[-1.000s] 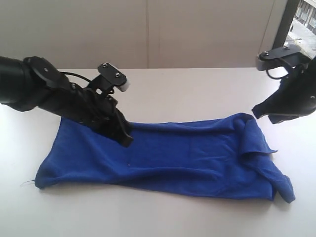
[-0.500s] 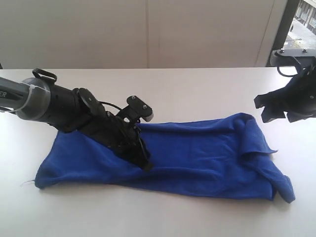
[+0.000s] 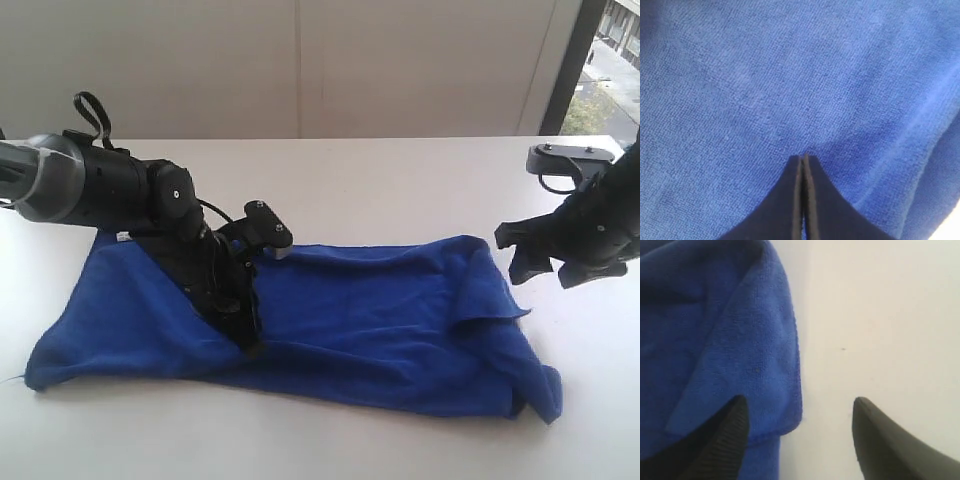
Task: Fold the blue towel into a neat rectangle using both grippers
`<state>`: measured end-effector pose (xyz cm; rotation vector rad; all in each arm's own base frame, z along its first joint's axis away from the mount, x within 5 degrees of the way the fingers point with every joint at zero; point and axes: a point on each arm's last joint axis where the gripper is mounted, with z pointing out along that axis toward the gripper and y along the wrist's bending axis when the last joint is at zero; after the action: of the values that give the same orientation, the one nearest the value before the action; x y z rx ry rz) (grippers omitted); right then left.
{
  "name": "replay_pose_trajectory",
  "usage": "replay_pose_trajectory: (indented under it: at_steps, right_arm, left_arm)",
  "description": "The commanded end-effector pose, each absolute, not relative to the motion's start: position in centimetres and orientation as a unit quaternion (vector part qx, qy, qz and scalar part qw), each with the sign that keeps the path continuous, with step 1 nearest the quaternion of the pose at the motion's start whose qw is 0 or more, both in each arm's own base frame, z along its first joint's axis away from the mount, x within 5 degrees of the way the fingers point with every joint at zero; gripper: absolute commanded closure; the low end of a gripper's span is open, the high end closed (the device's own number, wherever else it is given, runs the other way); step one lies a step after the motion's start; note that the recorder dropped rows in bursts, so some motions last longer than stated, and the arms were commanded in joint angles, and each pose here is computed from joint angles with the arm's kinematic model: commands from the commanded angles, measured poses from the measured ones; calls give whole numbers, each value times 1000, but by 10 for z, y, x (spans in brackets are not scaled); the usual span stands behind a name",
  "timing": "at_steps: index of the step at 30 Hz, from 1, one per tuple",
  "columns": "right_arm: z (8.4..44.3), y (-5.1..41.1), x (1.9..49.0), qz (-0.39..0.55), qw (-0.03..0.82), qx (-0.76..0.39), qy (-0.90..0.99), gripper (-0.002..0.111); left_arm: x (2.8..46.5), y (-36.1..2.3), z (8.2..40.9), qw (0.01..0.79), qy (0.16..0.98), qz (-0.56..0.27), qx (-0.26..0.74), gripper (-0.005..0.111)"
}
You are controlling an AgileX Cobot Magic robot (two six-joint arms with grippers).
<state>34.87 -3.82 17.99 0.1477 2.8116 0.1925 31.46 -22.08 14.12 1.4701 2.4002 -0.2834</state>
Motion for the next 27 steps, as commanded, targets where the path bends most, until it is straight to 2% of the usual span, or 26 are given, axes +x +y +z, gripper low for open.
replay_pose_trajectory:
  at_steps: [1, 3, 7, 13, 19, 22, 25, 27]
  right_arm:
    - [165, -33, 348, 109, 143, 50, 982, 50]
    - [156, -30, 348, 125, 137, 52, 981, 52]
    - [148, -29, 347, 134, 117, 62, 982, 63]
    - [138, -27, 348, 148, 98, 77, 981, 64]
    - [138, -27, 348, 151, 100, 81, 980, 80]
    - [140, -28, 348, 151, 101, 85, 980, 76]
    - [146, -28, 348, 151, 110, 97, 978, 56]
    - [145, -28, 348, 153, 104, 103, 977, 56]
  left_arm:
    - [306, -205, 119, 72, 837, -71, 538, 107]
    - [306, -205, 119, 72, 837, -71, 538, 107]
    - [306, -205, 119, 73, 837, -70, 538, 107]
    - [307, -206, 119, 79, 836, -69, 538, 107]
    - [307, -206, 119, 79, 836, -69, 538, 107]
    - [307, -206, 119, 79, 836, -69, 538, 107]
    - [307, -206, 119, 79, 836, -69, 538, 107]
    - [307, -206, 119, 79, 836, -69, 539, 107]
